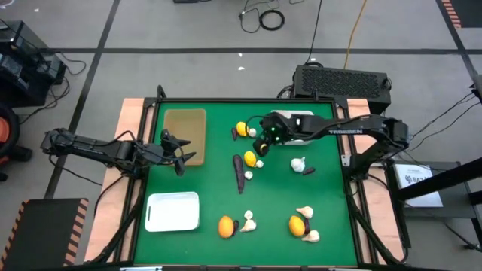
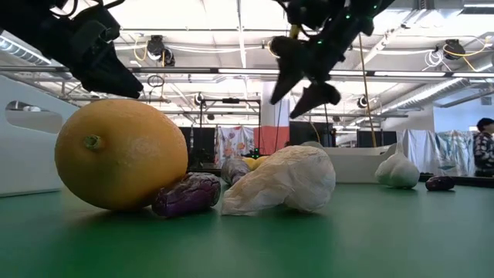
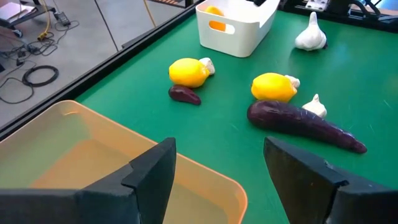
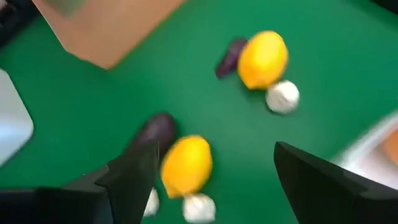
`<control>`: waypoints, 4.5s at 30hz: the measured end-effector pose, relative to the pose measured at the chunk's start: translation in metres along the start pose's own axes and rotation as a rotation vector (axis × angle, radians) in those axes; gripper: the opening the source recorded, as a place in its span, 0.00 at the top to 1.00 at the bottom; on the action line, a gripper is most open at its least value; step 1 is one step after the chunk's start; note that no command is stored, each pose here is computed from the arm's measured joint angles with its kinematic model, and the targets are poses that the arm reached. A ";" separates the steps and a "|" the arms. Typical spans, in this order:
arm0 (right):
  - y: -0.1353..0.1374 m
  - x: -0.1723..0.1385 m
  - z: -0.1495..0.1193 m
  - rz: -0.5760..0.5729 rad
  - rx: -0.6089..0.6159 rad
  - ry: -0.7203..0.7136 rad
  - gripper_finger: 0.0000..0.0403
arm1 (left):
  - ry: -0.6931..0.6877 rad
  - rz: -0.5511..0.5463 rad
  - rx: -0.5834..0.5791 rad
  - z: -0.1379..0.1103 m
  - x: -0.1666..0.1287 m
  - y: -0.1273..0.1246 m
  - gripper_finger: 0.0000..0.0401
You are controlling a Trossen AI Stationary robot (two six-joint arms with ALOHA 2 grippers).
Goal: Sort produce into baskets
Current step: Put the lemon into the top white bin
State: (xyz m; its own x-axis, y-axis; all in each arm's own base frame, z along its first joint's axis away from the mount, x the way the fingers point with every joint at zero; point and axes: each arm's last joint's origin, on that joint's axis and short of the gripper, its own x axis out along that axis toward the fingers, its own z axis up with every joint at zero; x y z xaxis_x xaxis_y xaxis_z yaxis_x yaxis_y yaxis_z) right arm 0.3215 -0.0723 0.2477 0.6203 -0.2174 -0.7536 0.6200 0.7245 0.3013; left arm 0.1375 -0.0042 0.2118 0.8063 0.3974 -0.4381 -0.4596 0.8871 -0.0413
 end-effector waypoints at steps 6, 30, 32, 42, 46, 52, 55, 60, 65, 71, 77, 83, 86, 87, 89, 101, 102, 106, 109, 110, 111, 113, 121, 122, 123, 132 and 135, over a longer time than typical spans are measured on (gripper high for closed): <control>0.003 0.030 0.012 0.016 -0.005 -0.049 0.23 | 0.004 0.001 0.002 0.000 0.000 0.000 0.37; -0.011 0.133 0.058 -0.303 -0.084 -0.014 0.23 | 0.038 0.009 0.021 -0.004 0.000 0.001 0.37; -0.015 0.135 0.057 -0.320 -0.079 -0.003 0.23 | 0.038 0.009 0.021 -0.004 0.000 0.001 0.37; -0.019 0.154 0.047 -0.345 -0.056 0.025 0.23 | 0.038 0.009 0.021 -0.004 0.000 0.001 0.37; -0.020 0.158 0.045 -0.350 -0.053 0.033 0.23 | 0.039 0.009 0.022 -0.004 0.000 0.001 0.37; -0.021 0.157 0.045 -0.350 -0.052 0.031 0.29 | 0.040 0.010 0.022 -0.004 0.000 0.001 0.37; -0.020 0.156 0.046 -0.349 -0.053 0.030 0.35 | 0.040 0.010 0.022 -0.004 0.000 0.001 0.37; -0.019 0.156 0.045 -0.314 -0.056 0.050 0.44 | 0.039 0.011 0.022 -0.004 0.000 0.001 0.37; -0.018 0.154 0.046 -0.297 -0.069 0.055 0.46 | 0.040 0.011 0.021 -0.004 0.000 0.001 0.37; -0.011 0.142 0.061 -0.306 -0.111 0.081 0.46 | 0.039 0.012 0.020 -0.004 0.000 0.001 0.37; -0.001 0.120 0.081 -0.321 -0.186 0.129 0.46 | 0.038 0.015 0.020 -0.004 0.000 0.002 0.37; -0.001 0.097 0.098 -0.356 -0.253 0.210 0.46 | 0.038 0.015 0.022 -0.004 0.000 0.002 0.37; -0.005 0.090 0.101 -0.375 -0.270 0.249 0.46 | 0.038 0.015 0.022 -0.004 0.000 0.002 0.37; -0.007 0.088 0.101 -0.383 -0.273 0.266 0.46 | 0.038 0.015 0.022 -0.004 0.000 0.002 0.37; -0.011 0.086 0.102 -0.395 -0.282 0.298 0.46 | 0.038 0.015 0.021 -0.004 0.000 0.002 0.37; -0.024 0.054 0.103 -0.504 -0.370 0.392 0.46 | -0.008 0.000 -0.007 0.001 0.000 0.000 0.37; -0.024 0.045 0.104 -0.521 -0.374 0.381 0.46 | -0.015 0.000 -0.011 0.002 0.000 0.000 0.37; -0.028 0.009 0.099 -0.545 -0.373 0.350 0.46 | -0.033 0.011 -0.030 0.004 0.001 0.001 0.37; -0.035 -0.016 0.084 -0.535 -0.343 0.298 0.46 | -0.044 0.026 -0.044 0.006 0.002 0.003 0.37; -0.039 -0.023 0.078 -0.528 -0.327 0.270 0.46 | -0.049 0.029 -0.049 0.006 0.002 0.004 0.37; -0.042 -0.029 0.071 -0.520 -0.308 0.238 0.46 | -0.055 0.033 -0.055 0.007 0.003 0.004 0.37; -0.049 -0.040 0.056 -0.504 -0.267 0.167 0.46 | -0.058 0.043 -0.061 0.008 0.003 0.006 0.37; -0.078 -0.051 0.007 -0.464 -0.128 -0.024 0.46 | -0.052 0.068 -0.064 0.008 0.005 0.010 0.37; -0.082 -0.049 0.003 -0.465 -0.115 -0.034 0.46 | -0.048 0.066 -0.063 0.008 0.005 0.010 0.37; -0.085 -0.047 -0.001 -0.467 -0.103 -0.038 0.46 | -0.044 0.063 -0.061 0.007 0.005 0.010 0.37; -0.094 -0.031 -0.011 -0.460 -0.057 -0.077 0.45 | -0.017 0.038 -0.048 0.005 0.005 0.009 0.37; -0.094 -0.028 -0.010 -0.459 -0.058 -0.080 0.45 | -0.008 0.039 -0.044 0.004 0.005 0.010 0.37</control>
State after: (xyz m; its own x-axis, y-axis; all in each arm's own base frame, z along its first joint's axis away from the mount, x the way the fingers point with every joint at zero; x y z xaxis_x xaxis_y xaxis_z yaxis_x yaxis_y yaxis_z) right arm 0.2416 -0.1276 0.2346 0.3251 -0.5720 -0.7531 0.8124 0.5765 -0.0873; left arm 0.1387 0.0074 0.2131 0.7903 0.4334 -0.4330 -0.5065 0.8599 -0.0639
